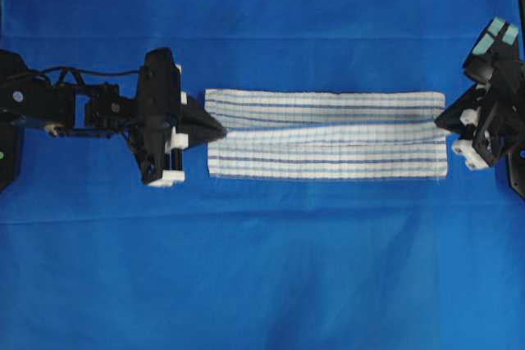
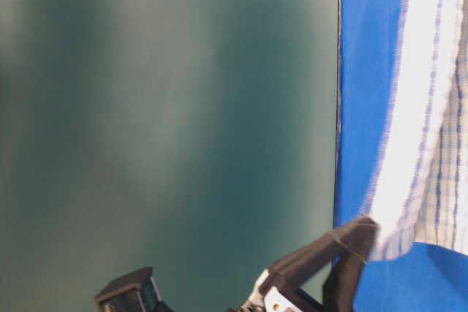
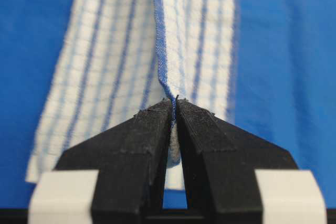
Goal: Fold the blue towel.
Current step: 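Lift the far edge with both grippers and fold it toward the near edge, then release the folded edge with both grippers and pull back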
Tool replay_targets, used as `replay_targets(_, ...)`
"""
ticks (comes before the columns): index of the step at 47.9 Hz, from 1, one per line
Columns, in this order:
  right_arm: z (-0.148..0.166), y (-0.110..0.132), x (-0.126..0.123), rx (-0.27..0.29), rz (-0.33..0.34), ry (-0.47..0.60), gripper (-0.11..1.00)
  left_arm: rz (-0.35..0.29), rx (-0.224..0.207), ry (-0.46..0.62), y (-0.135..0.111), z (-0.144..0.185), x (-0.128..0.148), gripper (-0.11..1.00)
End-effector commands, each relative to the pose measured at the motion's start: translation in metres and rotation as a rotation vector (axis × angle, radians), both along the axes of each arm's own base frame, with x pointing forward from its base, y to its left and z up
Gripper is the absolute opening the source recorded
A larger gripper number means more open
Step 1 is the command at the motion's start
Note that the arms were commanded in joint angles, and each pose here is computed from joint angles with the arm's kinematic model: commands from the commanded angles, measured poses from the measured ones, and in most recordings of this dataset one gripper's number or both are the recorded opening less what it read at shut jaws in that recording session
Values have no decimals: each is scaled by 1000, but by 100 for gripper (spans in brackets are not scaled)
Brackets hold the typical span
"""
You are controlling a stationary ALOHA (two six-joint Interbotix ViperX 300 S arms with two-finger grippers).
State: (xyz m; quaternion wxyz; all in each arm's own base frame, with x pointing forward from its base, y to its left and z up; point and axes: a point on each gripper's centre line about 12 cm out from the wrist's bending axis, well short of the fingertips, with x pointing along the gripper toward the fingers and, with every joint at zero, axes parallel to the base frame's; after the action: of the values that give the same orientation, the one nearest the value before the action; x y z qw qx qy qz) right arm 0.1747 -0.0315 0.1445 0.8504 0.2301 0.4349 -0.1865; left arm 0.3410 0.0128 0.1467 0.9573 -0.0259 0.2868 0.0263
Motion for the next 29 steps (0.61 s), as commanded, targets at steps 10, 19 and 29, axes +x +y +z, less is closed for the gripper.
replay_targets(10,2,5,3,21,0,-9,6,-3,-4,21,-2,-13,4,2)
replay_targets(19,2,6,4,22,4,-16,6,7,-5,24,1,-14,2,3)
replay_targets(29,4,7,6,16,15,-31,7,8,-4,23,2,-14,1,12)
